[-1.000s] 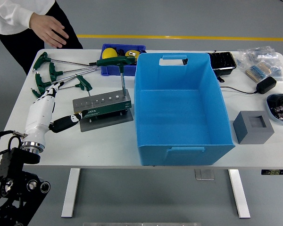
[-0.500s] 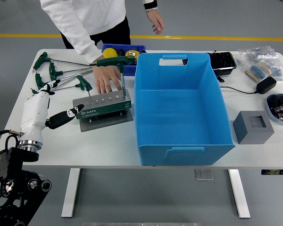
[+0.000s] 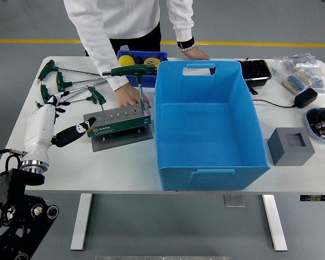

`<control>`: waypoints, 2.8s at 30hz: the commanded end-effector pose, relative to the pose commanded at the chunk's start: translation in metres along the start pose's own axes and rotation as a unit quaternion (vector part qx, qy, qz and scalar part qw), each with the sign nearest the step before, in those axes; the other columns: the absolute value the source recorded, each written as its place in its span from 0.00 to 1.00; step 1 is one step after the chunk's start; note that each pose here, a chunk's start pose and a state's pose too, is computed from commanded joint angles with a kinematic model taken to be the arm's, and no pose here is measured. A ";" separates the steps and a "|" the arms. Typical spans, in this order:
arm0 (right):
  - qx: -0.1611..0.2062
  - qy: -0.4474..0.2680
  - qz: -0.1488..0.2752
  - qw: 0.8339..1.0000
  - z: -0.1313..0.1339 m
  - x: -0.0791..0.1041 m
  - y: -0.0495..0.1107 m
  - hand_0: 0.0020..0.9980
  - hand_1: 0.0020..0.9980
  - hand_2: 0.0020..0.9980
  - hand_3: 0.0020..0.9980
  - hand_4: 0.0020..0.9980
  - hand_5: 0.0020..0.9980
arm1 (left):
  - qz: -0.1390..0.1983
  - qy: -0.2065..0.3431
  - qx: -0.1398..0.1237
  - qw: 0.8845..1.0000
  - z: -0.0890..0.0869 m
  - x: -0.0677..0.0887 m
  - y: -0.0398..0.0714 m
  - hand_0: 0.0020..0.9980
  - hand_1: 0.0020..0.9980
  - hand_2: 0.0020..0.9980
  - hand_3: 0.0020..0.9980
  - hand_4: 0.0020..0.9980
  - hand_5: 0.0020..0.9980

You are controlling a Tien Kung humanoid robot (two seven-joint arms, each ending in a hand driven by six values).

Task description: Lift tool from toolbox,place it in box,lift tool from toolbox,place it in box

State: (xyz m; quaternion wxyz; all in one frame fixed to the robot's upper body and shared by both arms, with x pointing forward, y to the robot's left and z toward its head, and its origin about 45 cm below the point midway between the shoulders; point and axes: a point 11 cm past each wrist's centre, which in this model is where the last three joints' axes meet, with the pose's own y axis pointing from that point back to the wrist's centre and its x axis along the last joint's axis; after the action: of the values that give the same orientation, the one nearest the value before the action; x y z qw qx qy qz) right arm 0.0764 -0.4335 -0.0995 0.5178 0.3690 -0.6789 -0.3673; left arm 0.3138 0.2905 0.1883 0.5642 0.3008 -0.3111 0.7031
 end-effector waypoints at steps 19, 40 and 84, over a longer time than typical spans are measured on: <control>0.000 -0.002 0.000 1.000 0.001 0.000 0.000 0.65 0.64 0.72 0.56 0.81 0.75 | -0.026 0.194 0.042 0.980 0.006 -0.013 0.004 0.33 0.46 0.63 0.81 0.91 0.65; 0.003 -0.005 0.000 1.000 -0.002 0.000 0.000 0.65 0.64 0.72 0.56 0.81 0.76 | -0.091 0.500 0.208 0.836 0.000 -0.060 -0.008 0.41 0.54 0.69 0.87 0.92 0.94; 0.011 -0.007 -0.006 1.000 -0.007 -0.003 0.001 0.65 0.64 0.71 0.56 0.81 0.75 | -0.119 0.733 0.373 0.556 0.014 -0.091 -0.031 0.40 0.54 0.70 0.88 0.92 0.95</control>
State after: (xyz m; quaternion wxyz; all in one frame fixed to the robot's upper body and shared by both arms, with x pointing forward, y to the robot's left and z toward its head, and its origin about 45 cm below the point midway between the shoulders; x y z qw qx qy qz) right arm 0.0839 -0.4313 -0.0988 0.5069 0.3762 -0.6843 -0.3650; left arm 0.3614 0.2294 0.1300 0.5136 -0.1005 0.5386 0.6604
